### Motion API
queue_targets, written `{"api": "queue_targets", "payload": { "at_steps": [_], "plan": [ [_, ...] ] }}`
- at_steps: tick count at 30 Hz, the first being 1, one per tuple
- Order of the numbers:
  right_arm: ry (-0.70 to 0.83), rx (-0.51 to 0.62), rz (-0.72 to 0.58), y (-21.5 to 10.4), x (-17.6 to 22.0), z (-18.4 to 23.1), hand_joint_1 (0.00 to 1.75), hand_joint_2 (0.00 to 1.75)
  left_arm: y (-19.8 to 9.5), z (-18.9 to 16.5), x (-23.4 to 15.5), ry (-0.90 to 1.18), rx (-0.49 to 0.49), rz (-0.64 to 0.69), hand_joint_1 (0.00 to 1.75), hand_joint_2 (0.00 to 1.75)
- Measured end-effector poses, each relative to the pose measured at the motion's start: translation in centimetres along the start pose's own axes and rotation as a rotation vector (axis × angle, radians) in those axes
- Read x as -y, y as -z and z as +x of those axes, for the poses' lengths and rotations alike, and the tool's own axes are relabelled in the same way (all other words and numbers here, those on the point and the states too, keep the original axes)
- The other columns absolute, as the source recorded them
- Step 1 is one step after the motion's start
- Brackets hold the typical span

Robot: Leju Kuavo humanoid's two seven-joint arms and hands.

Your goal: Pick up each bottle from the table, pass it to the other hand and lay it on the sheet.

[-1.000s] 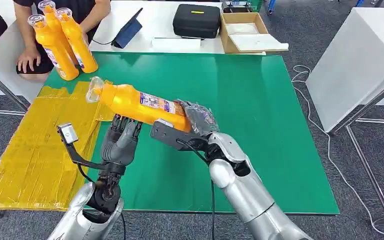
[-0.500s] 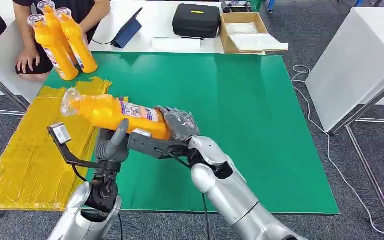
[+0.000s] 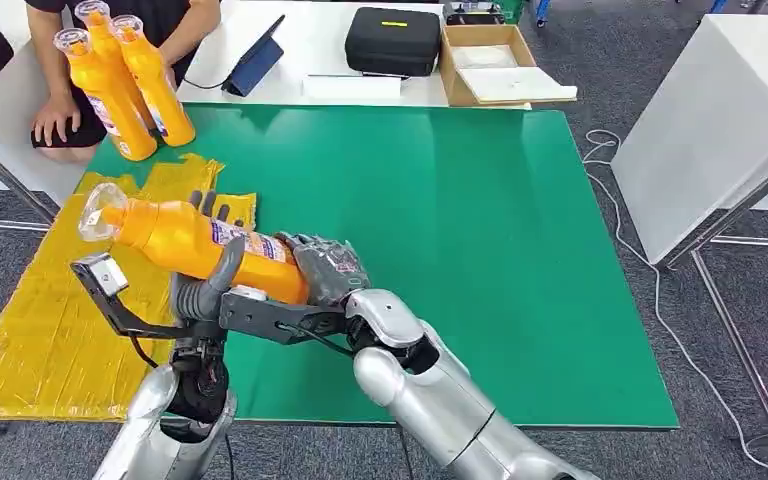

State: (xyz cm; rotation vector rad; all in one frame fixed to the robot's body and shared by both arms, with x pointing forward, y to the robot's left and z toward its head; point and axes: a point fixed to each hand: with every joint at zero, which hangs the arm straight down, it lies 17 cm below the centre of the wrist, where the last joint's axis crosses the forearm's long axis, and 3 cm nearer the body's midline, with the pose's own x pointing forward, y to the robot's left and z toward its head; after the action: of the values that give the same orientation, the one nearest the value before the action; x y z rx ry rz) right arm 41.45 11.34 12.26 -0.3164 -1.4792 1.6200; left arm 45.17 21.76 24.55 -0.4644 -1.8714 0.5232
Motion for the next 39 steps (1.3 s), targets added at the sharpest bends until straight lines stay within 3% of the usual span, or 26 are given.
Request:
{"api": "queue_targets", "payload": {
  "at_steps": [1, 2, 34, 35, 39],
  "plan": [
    [0.005, 0.003, 0.003, 0.0, -0.1, 0.1, 1.75, 1.75, 0.0, 0.0, -0.1, 0.002, 0.001, 0.004, 0.45, 1.75],
    [0.008, 0.005, 0.006, 0.0, -0.2, 0.3, 1.75, 1.75, 0.0, 0.0, -0.2, 0.004, 0.002, 0.006, 1.75, 1.75],
    [0.011, 0.016, 0.027, -0.1, -0.8, 0.6, 1.75, 1.75, -0.2, 0.5, -1.2, 0.011, 0.028, 0.045, 1.75, 1.75],
    [0.011, 0.016, 0.027, -0.1, -0.8, 0.6, 0.0, 0.0, -0.2, 0.5, -1.3, 0.011, 0.028, 0.046, 1.75, 1.75],
    [-0.026, 0.019, 0.028, -0.2, -1.2, 0.6, 0.0, 0.0, -0.1, 0.7, -1.6, 0.016, 0.031, 0.053, 1.75, 1.75]
  ]
}}
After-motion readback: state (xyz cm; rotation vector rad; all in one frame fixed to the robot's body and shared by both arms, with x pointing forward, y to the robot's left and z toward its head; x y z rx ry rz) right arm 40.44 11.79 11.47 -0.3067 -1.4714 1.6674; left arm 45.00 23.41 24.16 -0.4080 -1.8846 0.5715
